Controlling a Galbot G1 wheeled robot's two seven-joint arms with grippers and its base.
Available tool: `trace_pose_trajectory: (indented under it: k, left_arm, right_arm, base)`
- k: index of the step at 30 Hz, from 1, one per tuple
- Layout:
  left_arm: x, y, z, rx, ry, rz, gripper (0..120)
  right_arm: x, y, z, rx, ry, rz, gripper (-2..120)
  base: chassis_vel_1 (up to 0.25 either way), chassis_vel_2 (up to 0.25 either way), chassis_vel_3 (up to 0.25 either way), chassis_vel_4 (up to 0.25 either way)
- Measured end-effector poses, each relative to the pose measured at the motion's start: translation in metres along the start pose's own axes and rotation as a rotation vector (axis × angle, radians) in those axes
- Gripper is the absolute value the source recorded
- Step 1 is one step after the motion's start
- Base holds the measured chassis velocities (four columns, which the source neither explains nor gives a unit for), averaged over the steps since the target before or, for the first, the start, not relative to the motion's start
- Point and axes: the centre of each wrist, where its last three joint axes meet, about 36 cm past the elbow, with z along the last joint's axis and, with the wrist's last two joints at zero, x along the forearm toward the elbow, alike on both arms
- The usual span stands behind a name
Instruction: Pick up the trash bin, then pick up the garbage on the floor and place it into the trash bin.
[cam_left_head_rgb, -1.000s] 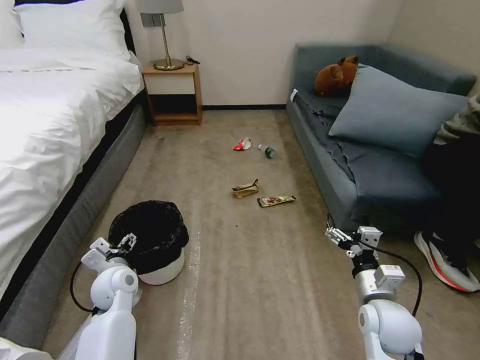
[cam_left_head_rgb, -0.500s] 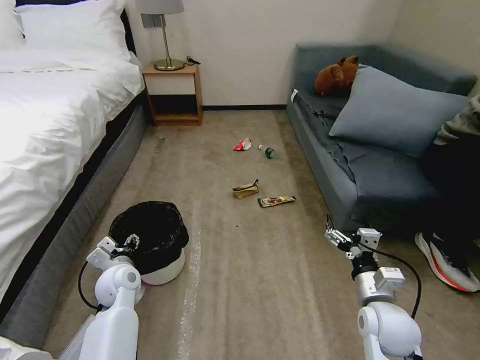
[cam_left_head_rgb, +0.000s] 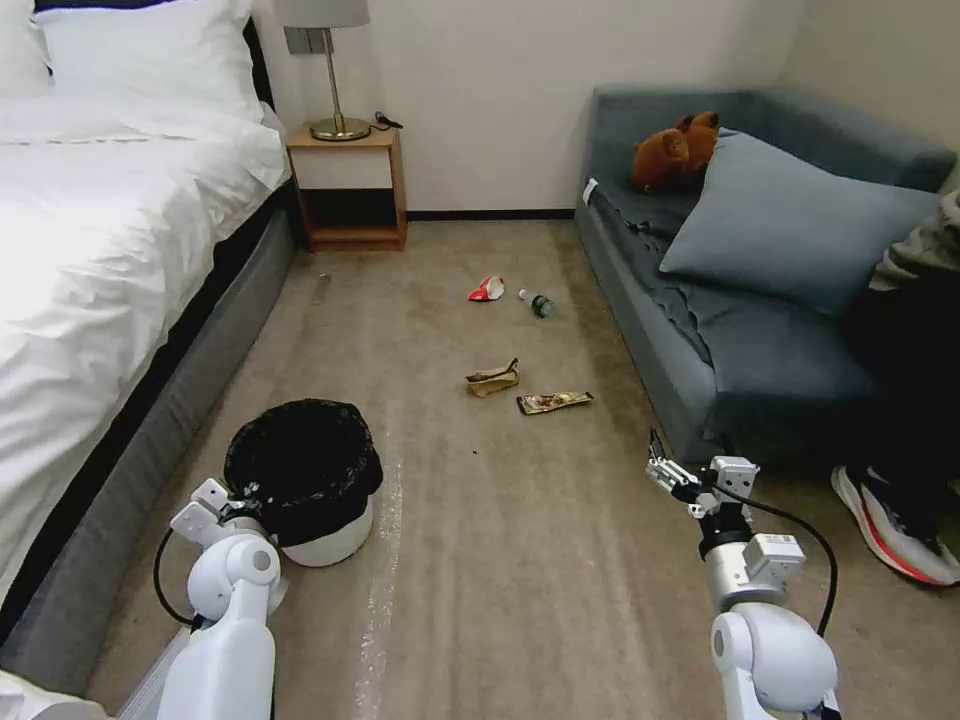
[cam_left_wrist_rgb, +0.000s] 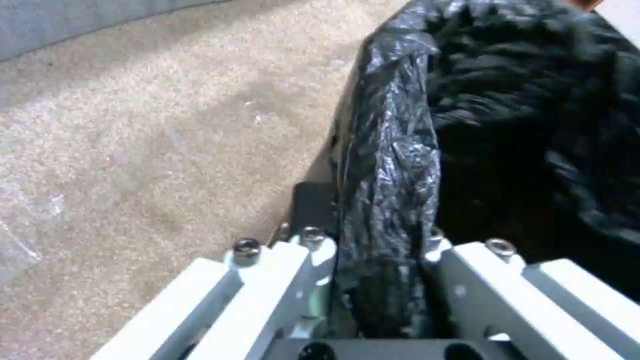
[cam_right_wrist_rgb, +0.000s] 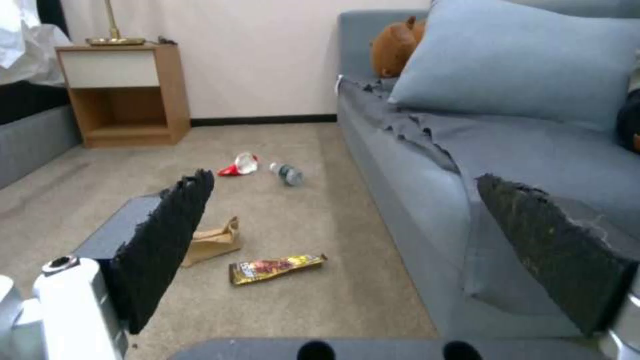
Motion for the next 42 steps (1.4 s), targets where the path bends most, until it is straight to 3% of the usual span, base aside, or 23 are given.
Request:
trace_pose_trajectory:
  k: [7, 10, 14, 24, 34, 42]
  left_arm:
    - [0.003, 0.002, 0.004, -0.022, -0.009, 0.017, 4]
    - [0.007, 0.001, 0.004, -0.052, -0.026, 0.027, 4]
    - [0.028, -0.003, -0.011, -0.164, -0.139, 0.079, 4]
    - [0.049, 0.002, -0.050, -0.287, -0.213, 0.190, 4]
    - [0.072, -0.003, -0.040, -0.288, -0.212, 0.241, 4]
    - [0.075, -0.005, -0.036, -0.275, -0.209, 0.245, 4]
  right_arm:
    - [0.000, 0.001, 0.001, -0.011, -0.007, -0.006, 100]
    - [0.000, 0.008, -0.001, -0.055, -0.009, -0.002, 100]
    - [-0.005, 0.015, -0.004, -0.082, -0.045, 0.011, 100]
    - [-0.008, 0.008, 0.003, -0.047, -0.106, 0.007, 100]
    - [-0.010, 0.000, 0.015, -0.015, -0.126, 0.018, 100]
    - [-0.009, -0.005, 0.014, 0.001, -0.131, 0.010, 100]
  base:
    - [0.000, 0.000, 0.000, 0.000]
    - [0.000, 0.000, 0.000, 0.000]
    - [0.000, 0.000, 0.000, 0.000]
    - [0.000, 0.000, 0.000, 0.000]
    - [0.000, 0.000, 0.000, 0.000]
    - [0.000, 0.000, 0.000, 0.000]
